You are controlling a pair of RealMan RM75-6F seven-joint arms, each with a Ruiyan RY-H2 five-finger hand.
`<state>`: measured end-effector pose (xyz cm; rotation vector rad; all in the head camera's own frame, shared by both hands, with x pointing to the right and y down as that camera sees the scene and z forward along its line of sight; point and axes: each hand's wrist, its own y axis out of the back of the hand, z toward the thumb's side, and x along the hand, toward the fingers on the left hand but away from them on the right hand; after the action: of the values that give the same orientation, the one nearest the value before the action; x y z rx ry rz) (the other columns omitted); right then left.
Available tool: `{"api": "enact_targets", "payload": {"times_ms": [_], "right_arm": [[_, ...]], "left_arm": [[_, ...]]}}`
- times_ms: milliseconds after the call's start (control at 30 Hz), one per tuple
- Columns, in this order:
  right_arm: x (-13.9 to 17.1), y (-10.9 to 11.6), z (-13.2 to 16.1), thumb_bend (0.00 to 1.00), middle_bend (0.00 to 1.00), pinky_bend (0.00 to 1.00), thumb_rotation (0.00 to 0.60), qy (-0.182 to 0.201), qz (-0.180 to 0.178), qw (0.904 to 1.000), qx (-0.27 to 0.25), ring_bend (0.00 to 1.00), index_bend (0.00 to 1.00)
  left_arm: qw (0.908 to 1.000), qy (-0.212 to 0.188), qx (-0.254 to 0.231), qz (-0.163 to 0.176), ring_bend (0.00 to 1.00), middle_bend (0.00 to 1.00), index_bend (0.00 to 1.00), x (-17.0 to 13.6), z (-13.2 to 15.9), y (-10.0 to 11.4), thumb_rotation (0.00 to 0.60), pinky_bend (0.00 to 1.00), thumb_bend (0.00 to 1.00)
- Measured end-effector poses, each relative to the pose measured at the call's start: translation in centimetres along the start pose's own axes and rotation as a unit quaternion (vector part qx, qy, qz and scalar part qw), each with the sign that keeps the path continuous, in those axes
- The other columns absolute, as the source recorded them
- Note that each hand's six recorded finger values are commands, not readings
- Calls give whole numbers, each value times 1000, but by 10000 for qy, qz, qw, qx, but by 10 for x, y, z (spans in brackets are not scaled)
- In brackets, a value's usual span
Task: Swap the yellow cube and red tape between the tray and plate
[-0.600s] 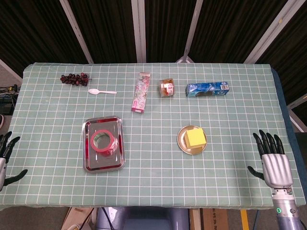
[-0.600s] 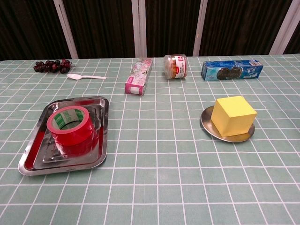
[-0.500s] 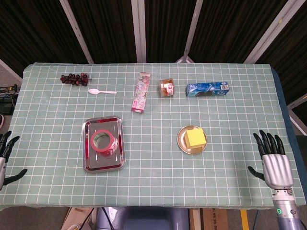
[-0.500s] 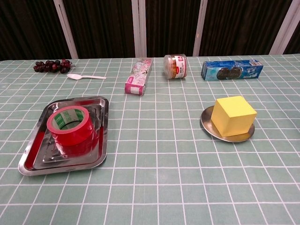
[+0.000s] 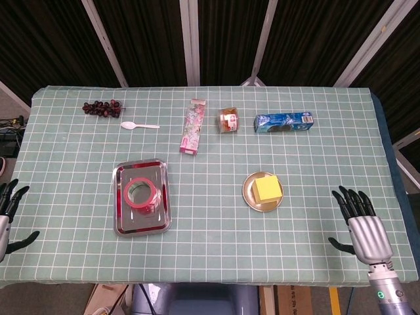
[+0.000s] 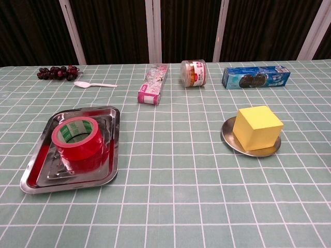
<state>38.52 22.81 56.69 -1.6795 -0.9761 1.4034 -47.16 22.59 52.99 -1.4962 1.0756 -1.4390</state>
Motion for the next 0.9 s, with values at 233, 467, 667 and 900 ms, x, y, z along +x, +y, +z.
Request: {"api": "enact_targets", "payload": {"times_ms": [233, 467, 667, 900], "right_arm": [[-10, -7, 16, 112, 0, 17, 600, 289, 578, 9977, -181, 6, 23], [-48, -7, 53, 113, 0, 17, 600, 776, 1145, 9902, -179, 6, 23], [-87, -11, 80, 112, 0, 17, 600, 931, 1480, 9846, -77, 6, 23], [-121, -21, 108, 112, 0, 17, 600, 1022, 1723, 9797, 91, 11, 22]], "left_arm": [[10000, 52, -7, 80, 0, 0, 128, -2, -2, 4, 600, 0, 39], [9999, 91, 61, 25, 0, 0, 128, 1, -1, -1, 600, 0, 39], [9996, 264, 89, 30, 0, 0, 128, 4, -8, -1, 600, 0, 40], [9991, 381, 151, 121, 0, 0, 128, 3, -12, 3, 600, 0, 40]]}}
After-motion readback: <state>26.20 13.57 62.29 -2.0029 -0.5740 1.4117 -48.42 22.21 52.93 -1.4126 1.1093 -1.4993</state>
